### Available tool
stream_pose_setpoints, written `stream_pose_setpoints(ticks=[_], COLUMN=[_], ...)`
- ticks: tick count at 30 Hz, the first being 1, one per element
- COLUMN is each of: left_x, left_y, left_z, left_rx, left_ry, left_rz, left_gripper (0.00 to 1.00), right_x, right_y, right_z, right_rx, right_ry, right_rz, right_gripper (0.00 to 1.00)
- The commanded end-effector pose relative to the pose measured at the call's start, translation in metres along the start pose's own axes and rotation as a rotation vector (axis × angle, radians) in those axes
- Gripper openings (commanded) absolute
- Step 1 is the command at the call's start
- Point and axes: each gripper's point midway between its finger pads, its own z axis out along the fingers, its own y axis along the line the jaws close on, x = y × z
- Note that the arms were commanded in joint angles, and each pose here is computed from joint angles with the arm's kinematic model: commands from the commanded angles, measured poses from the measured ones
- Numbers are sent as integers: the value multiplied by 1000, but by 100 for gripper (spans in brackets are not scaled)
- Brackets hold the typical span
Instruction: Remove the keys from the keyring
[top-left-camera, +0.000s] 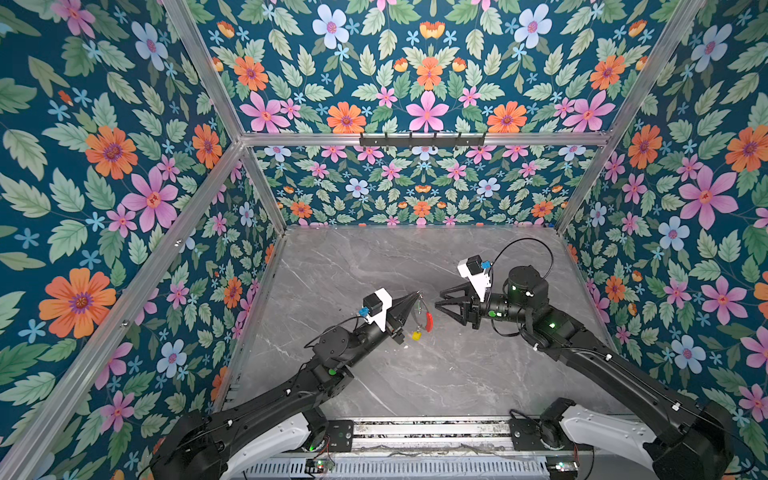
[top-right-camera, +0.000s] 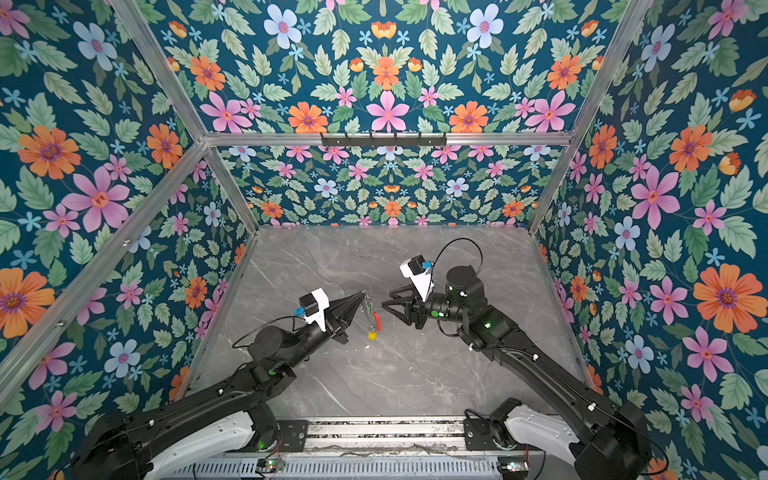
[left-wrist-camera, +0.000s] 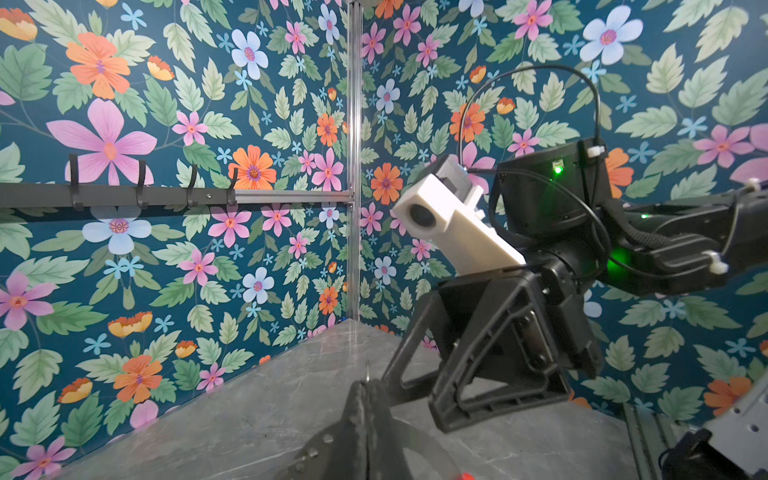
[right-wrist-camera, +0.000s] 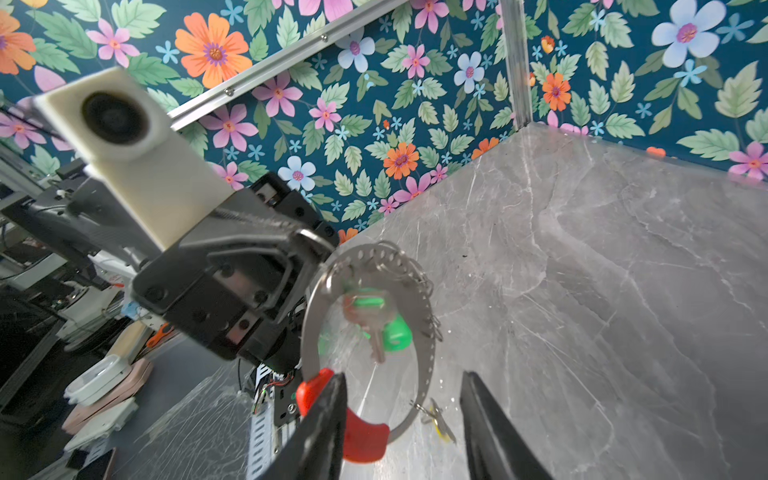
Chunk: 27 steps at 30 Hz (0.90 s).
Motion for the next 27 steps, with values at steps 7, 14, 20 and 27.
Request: stream_pose_setpoints(ticks=[7, 14, 20, 27], left_x=[-26, -22, -19, -27], left_y=[-19, -19, -19, -27], left_z=[-3, -5, -6, -8], left_rx=[225, 225, 232, 283], left_ry=[-125, -112, -100, -119], left_rz=[-141, -143, -142, -155], left_gripper=[0, 0, 0, 0], right_x=[12, 6, -3, -18], right_y=[13, 22, 32, -1], right_z=[13, 13, -6, -21], right_rx=[-19, -29, -4, 234], right_ry=[56, 45, 3, -60], right_rz=[-69, -116, -152, -162], right_gripper=[49, 48, 49, 47])
